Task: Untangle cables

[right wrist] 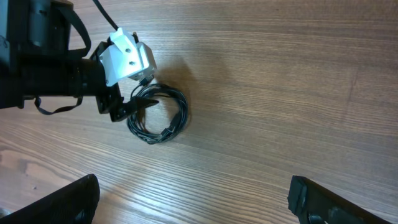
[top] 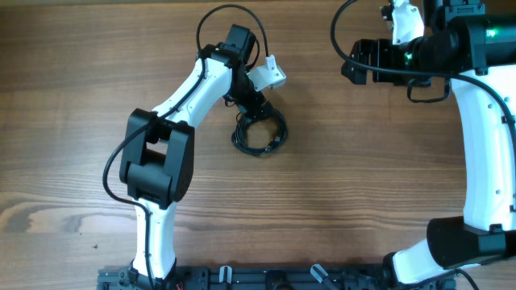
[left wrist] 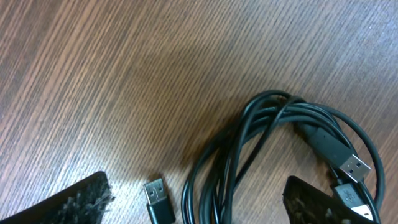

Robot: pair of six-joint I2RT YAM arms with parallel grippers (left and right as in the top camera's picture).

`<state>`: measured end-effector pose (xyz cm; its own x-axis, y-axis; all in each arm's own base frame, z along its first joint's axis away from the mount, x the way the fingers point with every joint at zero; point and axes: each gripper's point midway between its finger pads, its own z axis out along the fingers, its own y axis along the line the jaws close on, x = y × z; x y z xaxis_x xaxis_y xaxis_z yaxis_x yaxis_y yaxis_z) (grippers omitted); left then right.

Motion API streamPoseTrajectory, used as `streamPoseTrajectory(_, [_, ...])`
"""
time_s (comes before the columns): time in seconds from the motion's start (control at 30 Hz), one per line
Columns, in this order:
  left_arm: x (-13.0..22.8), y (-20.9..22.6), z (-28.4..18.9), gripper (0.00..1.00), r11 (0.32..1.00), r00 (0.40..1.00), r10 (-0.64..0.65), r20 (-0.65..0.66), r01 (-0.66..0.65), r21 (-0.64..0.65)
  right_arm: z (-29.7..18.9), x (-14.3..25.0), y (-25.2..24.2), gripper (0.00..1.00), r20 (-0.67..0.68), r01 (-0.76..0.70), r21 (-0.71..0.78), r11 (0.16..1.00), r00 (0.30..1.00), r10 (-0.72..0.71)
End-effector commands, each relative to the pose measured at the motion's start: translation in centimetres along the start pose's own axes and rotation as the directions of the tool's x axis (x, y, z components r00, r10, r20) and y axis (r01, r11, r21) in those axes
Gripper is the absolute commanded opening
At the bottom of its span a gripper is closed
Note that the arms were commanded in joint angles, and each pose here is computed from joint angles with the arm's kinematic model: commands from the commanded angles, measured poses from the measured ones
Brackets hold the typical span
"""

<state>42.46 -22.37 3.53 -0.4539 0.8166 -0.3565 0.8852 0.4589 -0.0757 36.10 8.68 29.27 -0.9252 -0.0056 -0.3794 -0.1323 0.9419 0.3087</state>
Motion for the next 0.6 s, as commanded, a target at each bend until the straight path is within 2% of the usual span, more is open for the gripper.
streamPoseTrajectory(0.0, [0.5,-0.2,1.5,0.86,0.999,1.000,-0.008,-0.004,0.008,0.046,0.0,-0.1,-0.2,1.00,0.004,0.015,0.018,1.000,1.000,-0.015])
streamPoseTrajectory(0.1, [0.9,-0.2,2.4,0.84,0.998,0.999,-0.029,-0.017,0.030,0.054,-0.1,-0.2,-0.2,1.00,0.005,0.015,0.018,1.000,1.000,-0.015])
streamPoseTrajectory(0.17, [1.0,-0.2,2.6,0.76,0.997,0.999,-0.046,-0.023,0.047,0.057,0.0,-0.2,-0.2,1.00,0.005,0.015,0.018,1.000,1.000,-0.015])
streamPoseTrajectory(0.2, [1.0,-0.2,2.6,0.60,0.997,0.998,-0.052,-0.023,0.053,0.057,-0.1,-0.2,-0.2,0.99,0.005,0.015,0.018,1.000,1.000,-0.015])
streamPoseTrajectory(0.27, [1.0,-0.2,2.6,0.04,0.997,0.998,-0.053,-0.023,0.054,0.056,0.0,-0.2,-0.2,1.00,0.005,0.015,0.018,1.000,1.000,-0.015])
streamPoseTrajectory(0.43, [0.6,-0.2,1.8,0.04,0.985,0.986,-0.166,-0.018,0.166,0.043,-0.1,-0.4,-0.1,1.00,0.013,0.018,0.018,1.000,1.000,-0.018])
streamPoseTrajectory(0.57, [-1.5,1.4,-1.6,0.04,0.938,0.938,-0.342,0.049,0.344,-0.044,0.0,-0.9,-0.2,1.00,0.033,0.023,0.020,1.000,0.999,-0.024])
